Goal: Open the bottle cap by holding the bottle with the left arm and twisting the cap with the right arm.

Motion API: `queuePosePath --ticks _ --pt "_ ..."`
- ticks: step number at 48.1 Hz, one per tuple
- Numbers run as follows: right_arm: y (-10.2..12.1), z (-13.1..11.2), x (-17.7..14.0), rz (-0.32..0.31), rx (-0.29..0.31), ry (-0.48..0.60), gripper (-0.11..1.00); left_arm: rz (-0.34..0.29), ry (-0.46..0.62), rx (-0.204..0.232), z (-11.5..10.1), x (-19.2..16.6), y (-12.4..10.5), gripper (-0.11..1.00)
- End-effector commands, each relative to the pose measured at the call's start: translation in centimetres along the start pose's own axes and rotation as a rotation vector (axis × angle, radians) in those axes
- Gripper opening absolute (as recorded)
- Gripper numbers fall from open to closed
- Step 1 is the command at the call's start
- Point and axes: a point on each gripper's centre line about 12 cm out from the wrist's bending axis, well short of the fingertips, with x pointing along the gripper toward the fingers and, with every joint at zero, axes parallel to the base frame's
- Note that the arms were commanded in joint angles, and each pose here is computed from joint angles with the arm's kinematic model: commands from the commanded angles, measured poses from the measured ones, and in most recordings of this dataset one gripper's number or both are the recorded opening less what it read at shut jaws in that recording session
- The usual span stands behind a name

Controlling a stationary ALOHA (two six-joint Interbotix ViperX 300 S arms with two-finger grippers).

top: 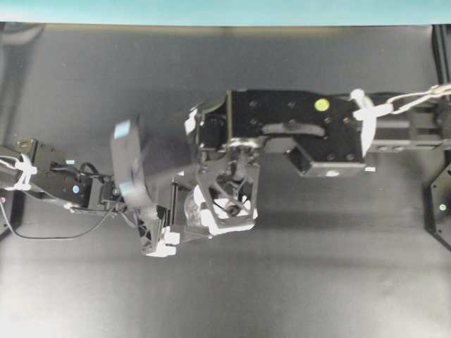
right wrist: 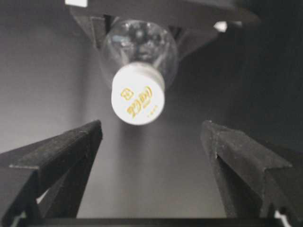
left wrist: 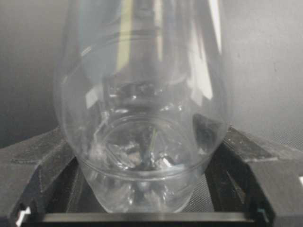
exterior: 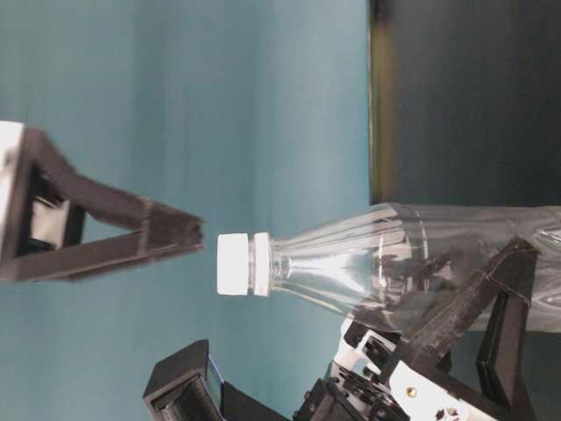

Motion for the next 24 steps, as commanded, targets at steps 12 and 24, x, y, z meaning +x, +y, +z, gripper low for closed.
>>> queuePosePath --ticks 12,24 --pt "1.5 0.9 -3.3 0.016 0.448 -0.030 0.80 -0.008 -0.015 0.000 0.4 0.1 -0.3 0.80" --pt "2.0 1.7 -1.2 0.034 0.546 -0.044 0.80 -0.010 -0.015 0.000 0.4 0.1 -0.3 0.80"
